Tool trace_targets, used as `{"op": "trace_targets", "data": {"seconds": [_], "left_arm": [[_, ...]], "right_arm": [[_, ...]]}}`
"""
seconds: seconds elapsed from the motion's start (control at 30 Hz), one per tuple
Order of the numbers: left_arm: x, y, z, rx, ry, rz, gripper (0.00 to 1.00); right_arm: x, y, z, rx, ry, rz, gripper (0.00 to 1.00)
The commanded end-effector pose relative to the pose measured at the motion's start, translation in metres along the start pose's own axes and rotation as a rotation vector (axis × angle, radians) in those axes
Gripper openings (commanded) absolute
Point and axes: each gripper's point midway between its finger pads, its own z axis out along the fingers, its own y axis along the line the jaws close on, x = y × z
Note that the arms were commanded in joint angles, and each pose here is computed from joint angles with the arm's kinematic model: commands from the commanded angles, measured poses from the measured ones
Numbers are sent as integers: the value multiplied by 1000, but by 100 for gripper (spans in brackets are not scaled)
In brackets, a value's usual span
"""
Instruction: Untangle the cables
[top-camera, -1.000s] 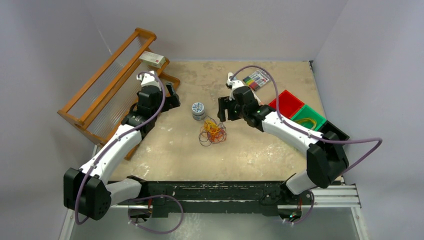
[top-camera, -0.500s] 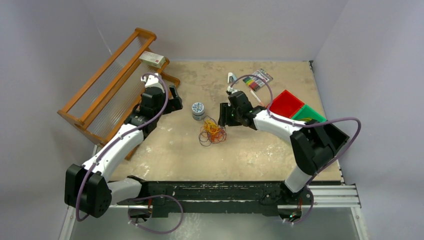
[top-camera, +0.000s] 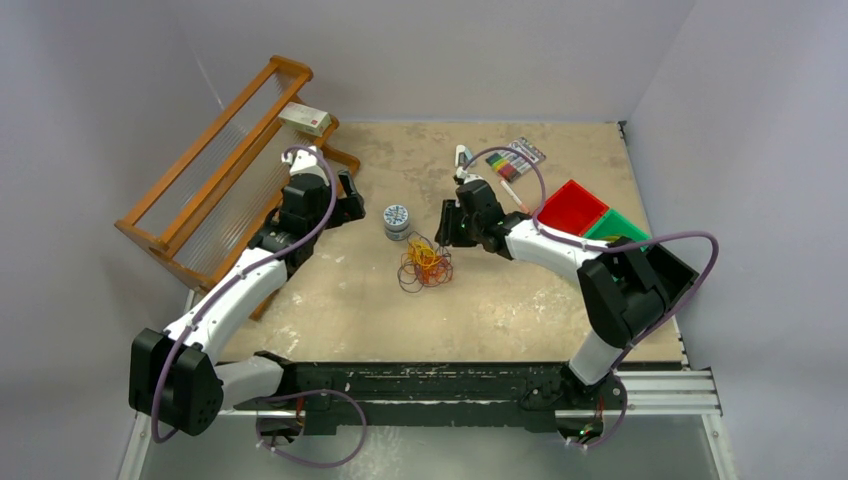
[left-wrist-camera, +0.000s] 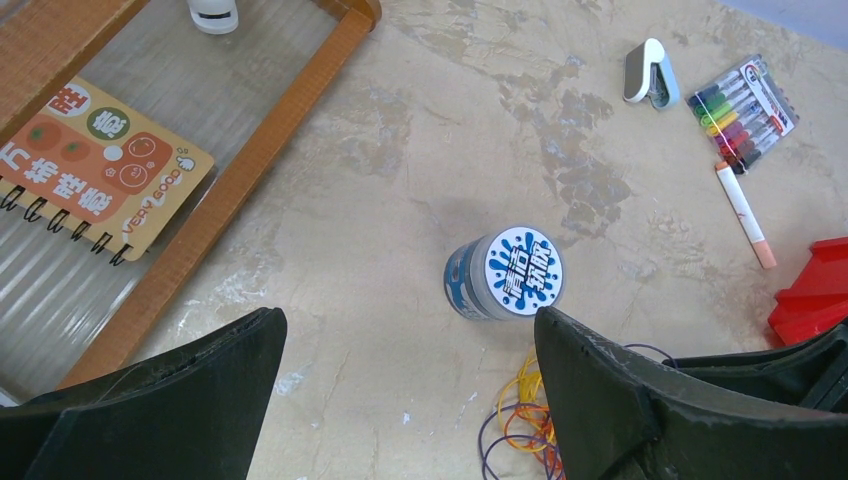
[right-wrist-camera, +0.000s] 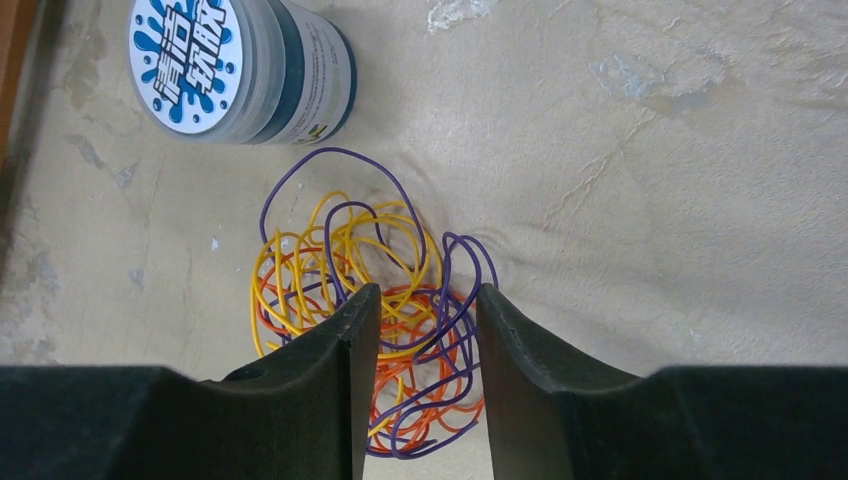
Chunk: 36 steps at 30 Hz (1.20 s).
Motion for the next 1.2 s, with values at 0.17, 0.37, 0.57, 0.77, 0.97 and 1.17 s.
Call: {"op": "trace_targets", "data": {"seconds": [0.17,0.37,0.57,0.77,0.97,1.17], "left_arm": [[-21,-6,-5,17,-75,-12,94],[-26,-7,-5,13,-84,-11,94],[-37,-7,-10,4,-118,-33,95],[-51,-9,-24,30,-187,-66,100],[-76,-25,-41,155,-345,-92,100],[-75,-46,-41,267,-374,-94,99]], "right_arm": [[-26,13,-1,-26,-76,16,33],[-30,13,0,-32,-84,11,11],[-33,19,-9,-74,-114,3,0],[-22,20,-25,-152,-163,-34,0],[-32,26,-53,-221,-275,-67,0],[-61,23,-92,-205,-449,-57,0]]}}
